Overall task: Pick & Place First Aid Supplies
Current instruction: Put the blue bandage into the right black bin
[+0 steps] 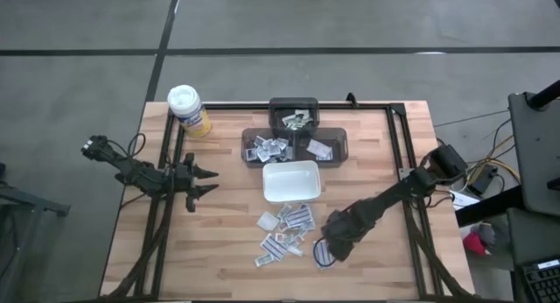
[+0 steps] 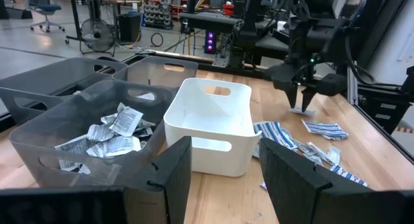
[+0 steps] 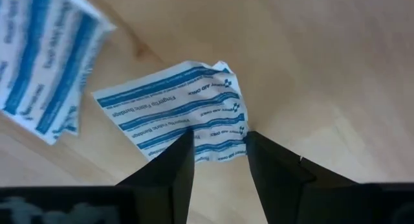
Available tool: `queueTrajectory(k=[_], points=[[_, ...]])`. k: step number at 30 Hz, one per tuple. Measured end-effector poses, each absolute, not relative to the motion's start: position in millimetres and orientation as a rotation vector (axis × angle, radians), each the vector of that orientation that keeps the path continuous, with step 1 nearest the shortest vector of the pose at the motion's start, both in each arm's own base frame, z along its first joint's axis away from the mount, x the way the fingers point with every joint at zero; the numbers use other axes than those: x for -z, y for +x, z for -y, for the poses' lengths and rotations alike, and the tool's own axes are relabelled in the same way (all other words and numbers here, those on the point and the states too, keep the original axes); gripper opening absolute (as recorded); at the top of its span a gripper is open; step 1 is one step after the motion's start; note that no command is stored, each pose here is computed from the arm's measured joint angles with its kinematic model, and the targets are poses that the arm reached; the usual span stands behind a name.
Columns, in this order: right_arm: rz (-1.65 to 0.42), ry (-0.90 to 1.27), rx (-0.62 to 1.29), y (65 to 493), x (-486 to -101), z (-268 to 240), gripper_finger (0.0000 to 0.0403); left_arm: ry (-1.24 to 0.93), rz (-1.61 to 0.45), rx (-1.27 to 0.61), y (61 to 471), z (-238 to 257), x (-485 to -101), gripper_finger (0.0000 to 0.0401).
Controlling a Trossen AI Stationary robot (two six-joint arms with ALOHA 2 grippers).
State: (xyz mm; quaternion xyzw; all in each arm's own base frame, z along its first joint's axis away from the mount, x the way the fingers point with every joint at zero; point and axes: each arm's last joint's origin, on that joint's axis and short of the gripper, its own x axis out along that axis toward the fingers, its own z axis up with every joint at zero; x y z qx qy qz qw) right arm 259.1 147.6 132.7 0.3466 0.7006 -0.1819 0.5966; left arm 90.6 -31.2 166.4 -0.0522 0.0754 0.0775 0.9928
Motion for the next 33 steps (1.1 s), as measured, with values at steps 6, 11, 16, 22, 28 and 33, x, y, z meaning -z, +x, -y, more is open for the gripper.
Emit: queueTrajectory(k=[6,11,16,22,28,33], points=[[-1.606,0.790,0.408,262.1,-134.3,-149.0,0.0116,-0.105,-0.150,-0.155,90.6,31.3,-166.5,0.0177],[-1.602,0.786,0.414,261.9,-134.0,-148.7,0.0090,-0.106,-0.149,-0.155,90.6,31.3,-166.7,0.0177],[-1.595,0.792,0.434,261.8,-133.8,-148.3,0.0067,-0.106,-0.149,-0.155,90.6,31.3,-166.7,0.0177],[-1.616,0.777,0.459,259.3,-133.8,-146.9,0.0064,-0.106,-0.149,-0.155,90.6,31.3,-166.7,0.0177],[-1.654,0.750,0.496,254.6,-133.4,-144.3,0.0080,-0.106,-0.149,-0.155,90.6,31.3,-166.7,0.0177],[-1.654,0.756,0.502,254.5,-133.3,-144.3,0.0083,-0.106,-0.149,-0.155,90.6,31.3,-166.7,0.0177]])
